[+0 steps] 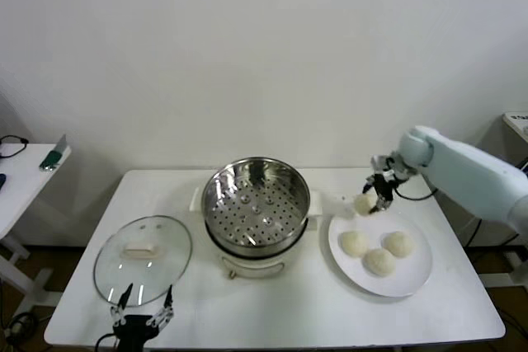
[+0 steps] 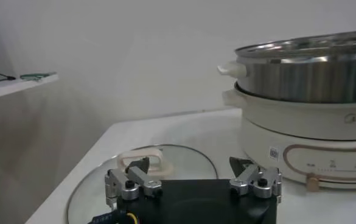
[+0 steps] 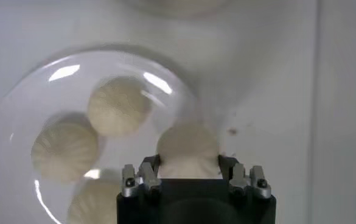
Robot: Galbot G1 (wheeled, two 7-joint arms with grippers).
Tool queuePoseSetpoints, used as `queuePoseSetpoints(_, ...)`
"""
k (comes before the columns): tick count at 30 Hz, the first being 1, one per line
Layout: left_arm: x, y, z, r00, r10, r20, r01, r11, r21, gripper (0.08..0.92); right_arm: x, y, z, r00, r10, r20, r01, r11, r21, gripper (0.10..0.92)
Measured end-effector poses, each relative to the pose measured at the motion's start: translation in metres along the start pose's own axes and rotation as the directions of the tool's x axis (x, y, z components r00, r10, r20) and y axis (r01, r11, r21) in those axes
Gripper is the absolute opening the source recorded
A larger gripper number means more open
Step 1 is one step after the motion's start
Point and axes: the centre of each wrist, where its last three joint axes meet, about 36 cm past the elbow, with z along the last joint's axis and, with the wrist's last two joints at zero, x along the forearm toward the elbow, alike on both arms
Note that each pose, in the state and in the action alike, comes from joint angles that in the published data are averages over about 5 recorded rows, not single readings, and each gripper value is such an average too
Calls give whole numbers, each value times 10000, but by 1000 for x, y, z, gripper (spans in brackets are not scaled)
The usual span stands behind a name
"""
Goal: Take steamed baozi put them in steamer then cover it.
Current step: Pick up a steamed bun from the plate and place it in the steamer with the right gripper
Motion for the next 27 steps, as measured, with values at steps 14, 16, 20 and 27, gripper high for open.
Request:
queuePoseSetpoints(14,-3,0,-5,10000,43,85,-43,10000,-75,823,69,-61,-213,9981,542,300,-598,7166,6949,653)
queuePoseSetpoints(16,-3,0,-4,9999,44,93,-43,10000,-90,823,57,-63,-233,9985,487,260,-516,6565,7525,653)
queuePoseSetpoints(20,-2,1,-4,10000,33,91,-32,9999,-114,823,26,-67,-258,9994,319,157,-308,5574,8297,653)
queuePoseSetpoints(27,-1,1,-1,10000,25,45,-24,9999,-166,823,-27,-74,-273,10000,10,-6,1,4628,8864,653)
